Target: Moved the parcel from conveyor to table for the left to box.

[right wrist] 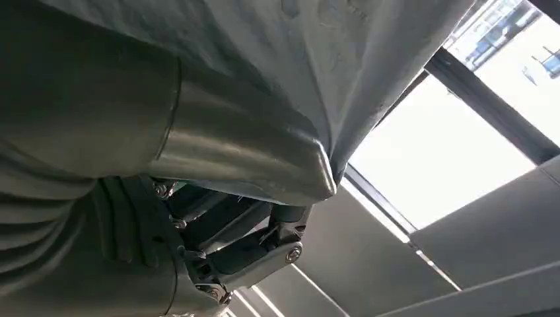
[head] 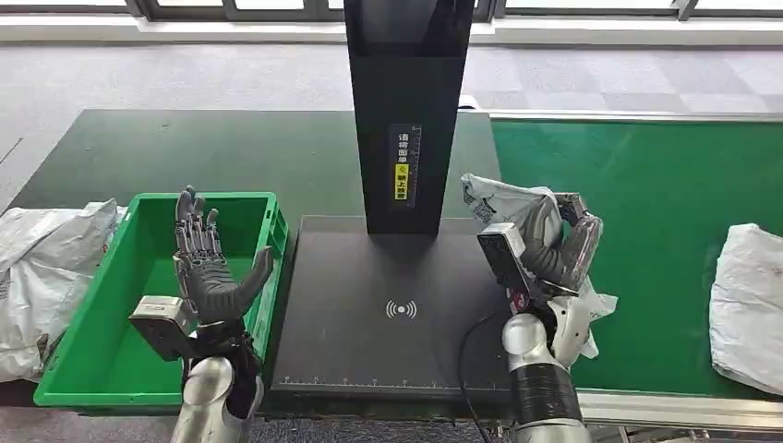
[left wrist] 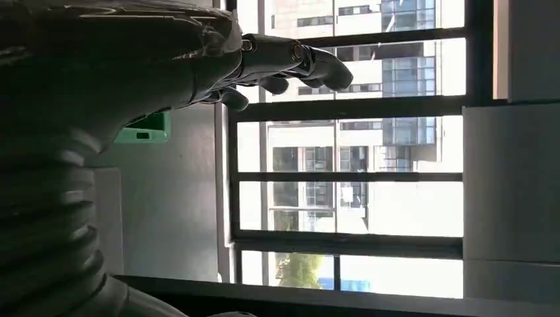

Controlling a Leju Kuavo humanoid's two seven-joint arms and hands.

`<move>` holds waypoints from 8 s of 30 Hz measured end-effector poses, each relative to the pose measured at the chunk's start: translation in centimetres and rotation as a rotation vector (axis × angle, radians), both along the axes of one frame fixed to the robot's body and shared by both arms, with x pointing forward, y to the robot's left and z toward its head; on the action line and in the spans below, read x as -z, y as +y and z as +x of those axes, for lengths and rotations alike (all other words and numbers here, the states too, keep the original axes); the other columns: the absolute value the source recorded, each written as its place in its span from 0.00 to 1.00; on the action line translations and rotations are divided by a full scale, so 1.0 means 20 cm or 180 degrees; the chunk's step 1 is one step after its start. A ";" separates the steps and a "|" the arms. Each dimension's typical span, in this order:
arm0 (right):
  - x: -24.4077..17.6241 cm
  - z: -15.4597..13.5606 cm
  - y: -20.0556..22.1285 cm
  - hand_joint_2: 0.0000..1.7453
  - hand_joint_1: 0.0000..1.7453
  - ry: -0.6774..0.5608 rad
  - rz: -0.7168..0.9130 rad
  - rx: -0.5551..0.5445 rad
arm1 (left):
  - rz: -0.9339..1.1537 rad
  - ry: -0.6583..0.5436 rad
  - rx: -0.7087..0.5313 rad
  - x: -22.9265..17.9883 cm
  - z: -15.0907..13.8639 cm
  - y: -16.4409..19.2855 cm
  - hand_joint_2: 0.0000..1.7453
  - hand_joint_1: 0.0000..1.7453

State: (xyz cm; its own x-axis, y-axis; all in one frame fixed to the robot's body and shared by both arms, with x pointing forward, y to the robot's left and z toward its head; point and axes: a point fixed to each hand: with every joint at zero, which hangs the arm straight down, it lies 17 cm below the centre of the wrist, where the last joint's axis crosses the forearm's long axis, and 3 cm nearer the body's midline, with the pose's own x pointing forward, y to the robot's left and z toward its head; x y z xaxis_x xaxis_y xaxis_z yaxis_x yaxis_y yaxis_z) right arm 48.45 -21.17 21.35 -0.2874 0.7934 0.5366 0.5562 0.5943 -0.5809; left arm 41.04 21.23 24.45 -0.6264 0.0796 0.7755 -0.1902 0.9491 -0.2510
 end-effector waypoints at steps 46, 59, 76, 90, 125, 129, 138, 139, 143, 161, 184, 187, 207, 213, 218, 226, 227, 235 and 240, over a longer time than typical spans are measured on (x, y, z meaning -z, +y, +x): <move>0.19 0.06 0.67 1.00 1.00 0.0410 0.1321 -0.1358 | 0.0078 0.0084 0.0146 0.05 0.03 -0.11 1.00 0.00; 0.19 0.06 0.67 1.00 1.00 0.0410 0.1320 -0.1360 | 0.0078 0.0085 0.0147 0.05 0.03 -0.11 1.00 0.00; 0.19 0.06 0.67 1.00 1.00 0.0410 0.1320 -0.1360 | 0.0077 0.0086 0.0147 0.05 0.03 -0.11 1.00 0.00; 0.09 0.00 0.70 1.00 0.00 0.0233 0.1548 -0.1510 | 0.0089 0.0110 0.0203 0.06 0.04 -0.15 1.00 0.00; -0.68 -0.34 0.34 1.00 0.00 -0.1459 0.0640 -0.0945 | 0.0446 -0.0234 0.0568 -0.13 -0.01 -0.43 1.00 0.00; -0.78 -0.41 0.25 1.00 0.00 -0.1668 0.0646 -0.0832 | 0.0463 -0.0287 0.0642 -0.16 -0.03 -0.48 1.00 0.00; -0.85 -0.46 0.18 1.00 0.00 -0.1820 0.0650 -0.0750 | 0.0470 -0.0314 0.0674 -0.17 -0.03 -0.50 1.00 0.00; -0.85 -0.46 0.18 1.00 0.00 -0.1823 0.0651 -0.0744 | 0.0470 -0.0314 0.0674 -0.17 -0.03 -0.50 1.00 0.00; -0.88 -0.49 0.14 1.00 0.00 -0.1896 0.0685 -0.0707 | 0.0710 -0.0374 0.0691 -0.20 -0.03 -0.58 1.00 0.00; -1.02 -0.65 -0.04 1.00 0.00 -0.2271 0.0894 -0.0543 | 0.2311 0.0333 0.1247 0.27 0.08 -1.39 1.00 0.00; -1.01 -0.65 -0.07 1.00 0.00 -0.2266 0.0958 -0.0513 | 0.3803 0.0855 0.1991 0.84 -0.14 -1.69 1.00 0.00; -1.01 -0.65 -0.07 1.00 0.00 -0.2264 0.0957 -0.0515 | 0.3921 0.0853 0.2028 0.87 -0.16 -1.69 1.00 0.00; -1.00 -0.64 -0.07 1.00 0.00 -0.2247 0.0960 -0.0519 | 0.4159 0.0913 0.2073 0.94 -0.18 -1.69 1.00 0.93; -1.00 -0.64 -0.07 1.00 0.00 -0.2237 0.0960 -0.0521 | 0.4261 0.0916 0.2054 0.96 -0.18 -1.69 1.00 0.95; -0.99 -0.63 -0.06 1.00 0.00 -0.2221 0.0953 -0.0524 | 0.4288 0.0900 0.2025 0.96 -0.18 -1.69 1.00 0.98; -0.98 -0.62 -0.06 1.00 0.00 -0.2201 0.0955 -0.0528 | 0.4321 0.0903 0.1997 0.96 -0.17 -1.69 1.00 1.00; -0.98 -0.62 -0.06 1.00 0.00 -0.2200 0.0955 -0.0528 | 0.4327 0.0907 0.1993 0.96 -0.17 -1.68 1.00 1.00; -0.98 -0.62 -0.06 1.00 0.00 -0.2190 0.0917 -0.0511 | 0.4209 0.0145 0.1189 0.67 -0.11 -1.66 1.00 1.00; -0.95 -0.62 -0.09 1.00 0.00 -0.2146 0.0872 -0.0438 | 0.3614 -0.0428 0.0584 0.23 -0.05 -1.53 1.00 1.00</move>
